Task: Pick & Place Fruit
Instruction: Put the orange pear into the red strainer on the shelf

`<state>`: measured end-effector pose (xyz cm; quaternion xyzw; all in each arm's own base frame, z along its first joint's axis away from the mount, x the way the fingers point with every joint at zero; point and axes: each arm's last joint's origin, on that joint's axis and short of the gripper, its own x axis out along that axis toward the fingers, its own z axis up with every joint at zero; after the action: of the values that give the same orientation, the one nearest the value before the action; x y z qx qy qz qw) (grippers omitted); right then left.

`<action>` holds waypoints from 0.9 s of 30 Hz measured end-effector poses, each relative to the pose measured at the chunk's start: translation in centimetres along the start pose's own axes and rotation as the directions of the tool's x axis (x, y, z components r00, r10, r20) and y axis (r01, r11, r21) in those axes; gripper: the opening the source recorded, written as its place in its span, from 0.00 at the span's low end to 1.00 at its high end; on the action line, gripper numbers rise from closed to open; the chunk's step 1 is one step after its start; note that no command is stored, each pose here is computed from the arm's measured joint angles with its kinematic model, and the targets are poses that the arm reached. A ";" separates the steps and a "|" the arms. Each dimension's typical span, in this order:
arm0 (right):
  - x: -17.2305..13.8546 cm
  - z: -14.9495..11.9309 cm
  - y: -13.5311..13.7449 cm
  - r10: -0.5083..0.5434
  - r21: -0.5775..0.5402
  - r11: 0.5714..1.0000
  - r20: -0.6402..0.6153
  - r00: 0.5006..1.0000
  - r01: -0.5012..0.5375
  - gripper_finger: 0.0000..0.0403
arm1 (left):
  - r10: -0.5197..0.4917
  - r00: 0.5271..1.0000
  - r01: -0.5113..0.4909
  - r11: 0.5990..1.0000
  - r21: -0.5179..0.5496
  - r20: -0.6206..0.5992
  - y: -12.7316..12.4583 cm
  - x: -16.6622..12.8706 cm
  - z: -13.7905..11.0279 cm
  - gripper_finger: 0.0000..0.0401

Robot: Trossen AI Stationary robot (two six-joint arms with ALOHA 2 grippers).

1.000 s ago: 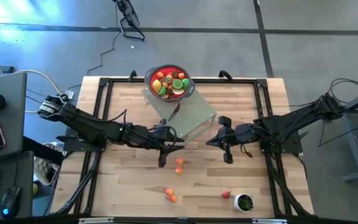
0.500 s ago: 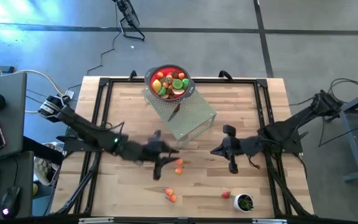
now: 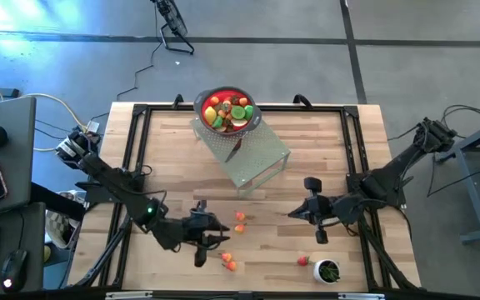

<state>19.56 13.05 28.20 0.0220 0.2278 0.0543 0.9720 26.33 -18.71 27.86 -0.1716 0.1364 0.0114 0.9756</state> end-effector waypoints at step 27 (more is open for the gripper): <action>-0.3 -0.1 0.2 -0.087 -0.068 0.994 0.036 0.996 0.090 0.01 | 0.177 0.980 -0.178 0.984 0.006 -0.092 -3.8 1.2 5.1 0.27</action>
<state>19.27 13.25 28.28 -0.0209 0.2105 0.0187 0.9772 29.08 -20.55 33.41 -0.1600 0.1962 0.0905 0.9632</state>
